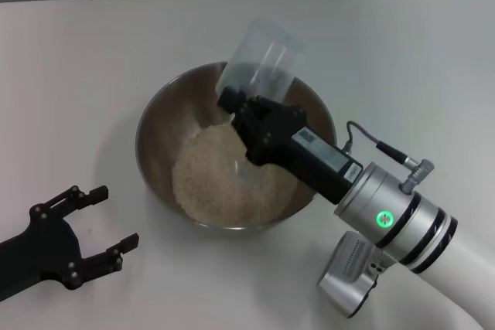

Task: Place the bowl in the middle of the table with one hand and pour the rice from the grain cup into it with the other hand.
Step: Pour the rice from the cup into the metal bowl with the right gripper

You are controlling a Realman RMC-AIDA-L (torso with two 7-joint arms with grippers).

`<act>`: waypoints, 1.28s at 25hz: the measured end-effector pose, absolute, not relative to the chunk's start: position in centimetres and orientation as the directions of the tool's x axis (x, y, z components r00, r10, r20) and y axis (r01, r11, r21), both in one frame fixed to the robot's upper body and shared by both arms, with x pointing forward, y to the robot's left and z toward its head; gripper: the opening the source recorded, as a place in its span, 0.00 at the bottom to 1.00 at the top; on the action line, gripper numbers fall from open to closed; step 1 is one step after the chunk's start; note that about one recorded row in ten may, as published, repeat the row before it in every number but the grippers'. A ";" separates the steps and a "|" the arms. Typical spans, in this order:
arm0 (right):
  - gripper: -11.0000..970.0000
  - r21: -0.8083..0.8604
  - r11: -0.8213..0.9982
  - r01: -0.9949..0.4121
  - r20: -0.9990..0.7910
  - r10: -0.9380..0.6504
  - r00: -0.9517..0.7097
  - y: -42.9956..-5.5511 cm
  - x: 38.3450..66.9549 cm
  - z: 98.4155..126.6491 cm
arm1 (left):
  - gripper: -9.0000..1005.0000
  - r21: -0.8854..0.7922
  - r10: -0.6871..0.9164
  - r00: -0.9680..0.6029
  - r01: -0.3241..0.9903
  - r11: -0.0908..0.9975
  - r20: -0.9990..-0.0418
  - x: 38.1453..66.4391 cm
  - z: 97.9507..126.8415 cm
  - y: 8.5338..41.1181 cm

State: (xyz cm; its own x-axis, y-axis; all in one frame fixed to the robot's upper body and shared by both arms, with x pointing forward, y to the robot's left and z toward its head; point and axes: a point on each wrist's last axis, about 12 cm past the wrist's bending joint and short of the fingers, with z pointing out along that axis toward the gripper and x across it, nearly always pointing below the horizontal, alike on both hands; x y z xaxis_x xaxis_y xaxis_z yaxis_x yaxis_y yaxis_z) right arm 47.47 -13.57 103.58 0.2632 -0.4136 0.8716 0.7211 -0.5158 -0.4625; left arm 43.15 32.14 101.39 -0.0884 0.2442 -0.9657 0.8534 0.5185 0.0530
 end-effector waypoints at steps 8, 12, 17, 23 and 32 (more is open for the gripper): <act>0.06 -0.908 -0.033 0.418 0.288 -0.773 0.566 -11.8 45.5 105.9 | 0.83 0.052 0.246 -0.091 0.854 0.518 -0.965 43.2 101.4 32.2; 0.06 -0.936 0.286 0.206 -0.109 -0.791 0.602 -11.9 45.0 106.6 | 0.83 0.050 0.246 -0.093 0.853 0.519 -0.965 43.1 101.4 32.3; 0.07 -0.749 0.662 -0.023 -0.575 -0.632 0.519 -12.8 44.9 107.1 | 0.83 0.052 0.247 -0.092 0.853 0.520 -0.965 43.2 101.4 32.3; 0.07 -0.229 0.947 -0.226 -0.925 -0.139 0.355 -15.9 46.0 106.3 | 0.83 0.052 0.243 -0.088 0.854 0.517 -0.966 43.1 101.5 32.2; 0.08 0.005 0.974 -0.227 -0.962 0.067 0.265 -20.9 47.9 104.3 | 0.83 0.052 0.242 -0.086 0.855 0.515 -0.966 43.1 101.5 32.3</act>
State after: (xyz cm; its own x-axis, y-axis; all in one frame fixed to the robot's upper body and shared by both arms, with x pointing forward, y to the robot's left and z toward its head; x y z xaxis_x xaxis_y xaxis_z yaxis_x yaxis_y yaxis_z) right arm 47.88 -20.93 104.26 0.2649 0.0665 -0.9620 -0.2273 0.9738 0.0047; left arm 43.06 32.25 101.49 -0.0864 0.2419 -0.9665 0.8553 0.5154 0.0525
